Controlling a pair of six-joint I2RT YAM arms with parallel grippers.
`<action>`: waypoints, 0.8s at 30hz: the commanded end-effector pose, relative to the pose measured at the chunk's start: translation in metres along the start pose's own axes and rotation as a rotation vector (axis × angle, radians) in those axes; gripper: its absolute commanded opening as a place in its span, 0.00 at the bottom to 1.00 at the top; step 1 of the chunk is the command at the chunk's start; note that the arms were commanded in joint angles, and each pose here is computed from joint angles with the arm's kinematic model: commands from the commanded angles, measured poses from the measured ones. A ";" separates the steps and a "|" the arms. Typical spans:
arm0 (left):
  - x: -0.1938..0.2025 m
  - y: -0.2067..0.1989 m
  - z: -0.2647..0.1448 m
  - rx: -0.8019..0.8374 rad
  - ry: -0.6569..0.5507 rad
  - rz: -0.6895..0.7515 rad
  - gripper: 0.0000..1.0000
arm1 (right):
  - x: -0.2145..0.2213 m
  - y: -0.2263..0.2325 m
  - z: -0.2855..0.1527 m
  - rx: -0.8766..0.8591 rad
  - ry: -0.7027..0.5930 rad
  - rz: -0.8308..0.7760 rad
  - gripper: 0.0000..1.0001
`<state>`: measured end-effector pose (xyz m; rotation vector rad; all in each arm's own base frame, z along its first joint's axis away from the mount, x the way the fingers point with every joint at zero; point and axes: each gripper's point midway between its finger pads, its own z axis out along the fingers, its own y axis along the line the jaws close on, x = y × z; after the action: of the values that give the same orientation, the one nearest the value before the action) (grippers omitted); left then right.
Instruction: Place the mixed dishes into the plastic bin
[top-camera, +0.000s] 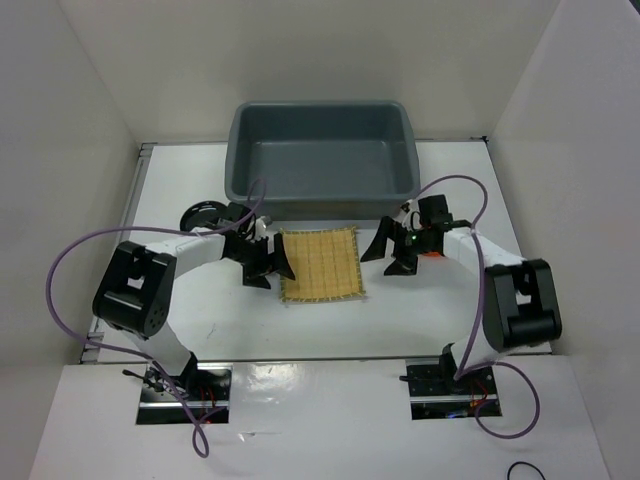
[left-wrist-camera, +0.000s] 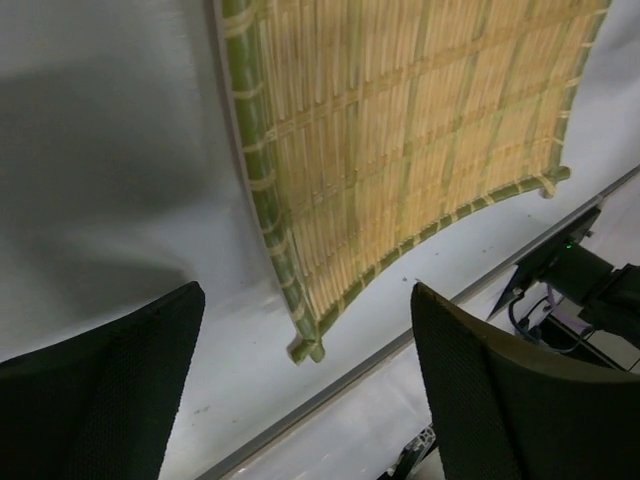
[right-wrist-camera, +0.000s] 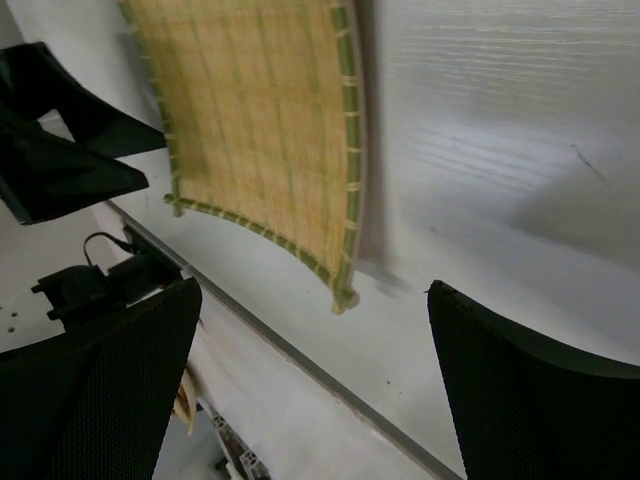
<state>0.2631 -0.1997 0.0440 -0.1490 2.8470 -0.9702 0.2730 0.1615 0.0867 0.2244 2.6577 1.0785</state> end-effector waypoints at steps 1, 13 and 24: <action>0.001 0.012 0.012 -0.013 0.011 0.005 0.88 | -0.007 -0.017 0.021 0.027 0.030 -0.032 0.98; 0.037 0.037 0.049 -0.102 0.162 -0.041 0.52 | 0.015 -0.008 0.070 -0.067 0.197 -0.053 0.98; 0.073 0.029 0.082 -0.099 0.292 0.014 0.44 | 0.042 0.045 0.084 -0.288 0.327 -0.212 0.48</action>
<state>0.2164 -0.2572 0.0158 -0.0538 3.0477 -1.2654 0.2620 0.2317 0.0315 -0.0457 2.8168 1.4249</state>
